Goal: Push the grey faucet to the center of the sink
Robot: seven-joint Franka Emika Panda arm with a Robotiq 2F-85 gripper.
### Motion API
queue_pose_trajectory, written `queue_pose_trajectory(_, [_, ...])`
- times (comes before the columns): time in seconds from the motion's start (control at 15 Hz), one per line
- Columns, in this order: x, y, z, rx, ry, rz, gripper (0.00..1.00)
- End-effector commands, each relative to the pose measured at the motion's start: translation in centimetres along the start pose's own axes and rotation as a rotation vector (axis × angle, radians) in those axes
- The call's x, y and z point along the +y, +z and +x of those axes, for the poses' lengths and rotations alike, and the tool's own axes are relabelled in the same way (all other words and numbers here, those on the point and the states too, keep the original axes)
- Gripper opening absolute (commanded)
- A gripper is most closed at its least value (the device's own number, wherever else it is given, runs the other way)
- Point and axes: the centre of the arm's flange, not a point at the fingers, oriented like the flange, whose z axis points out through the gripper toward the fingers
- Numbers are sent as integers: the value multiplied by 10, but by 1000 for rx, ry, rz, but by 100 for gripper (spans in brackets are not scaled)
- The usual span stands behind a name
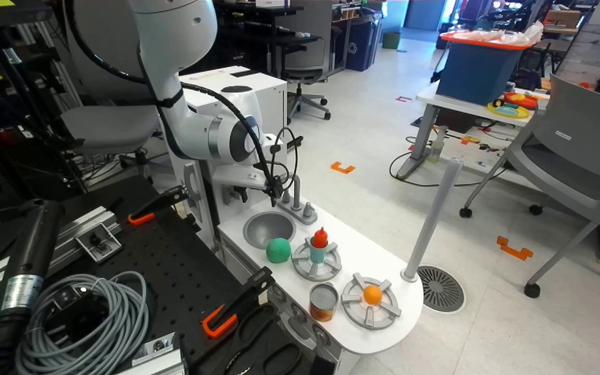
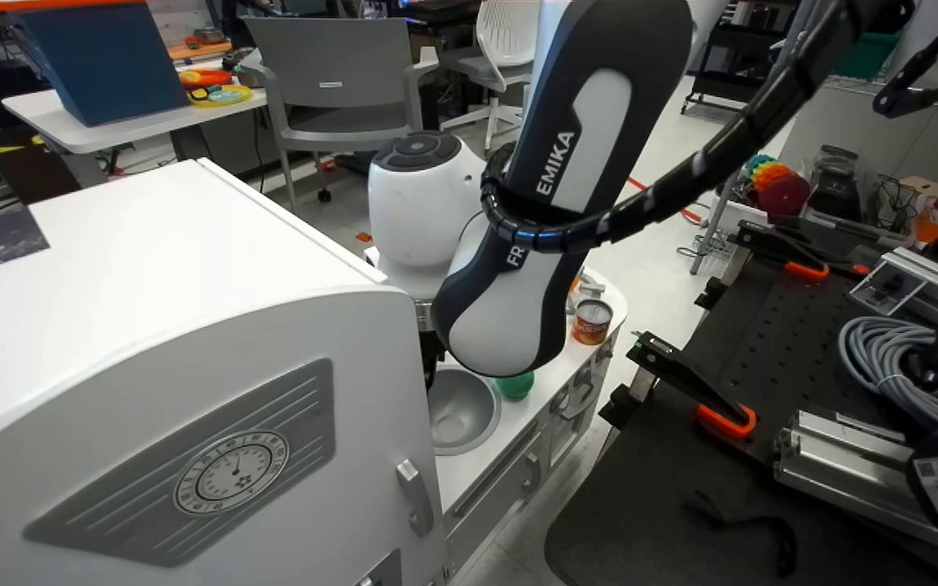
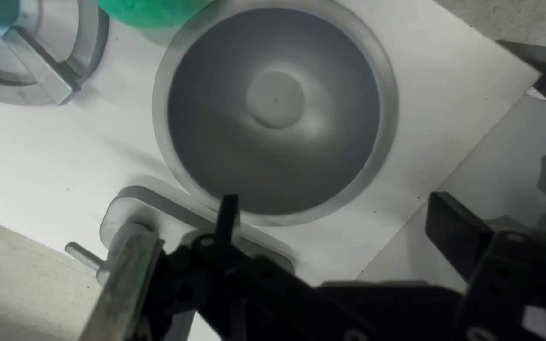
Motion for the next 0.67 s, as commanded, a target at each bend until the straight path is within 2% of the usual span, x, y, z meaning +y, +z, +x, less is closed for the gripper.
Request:
queue_pose_trajectory(0.0, [0, -30, -21, -50, 136, 39, 100])
queue_pose_trajectory(0.33, [22, -61, -47, -112, 389, 28, 100])
queue_pose_trajectory(0.6, [72, -93, -78, -215, 566, -31, 100])
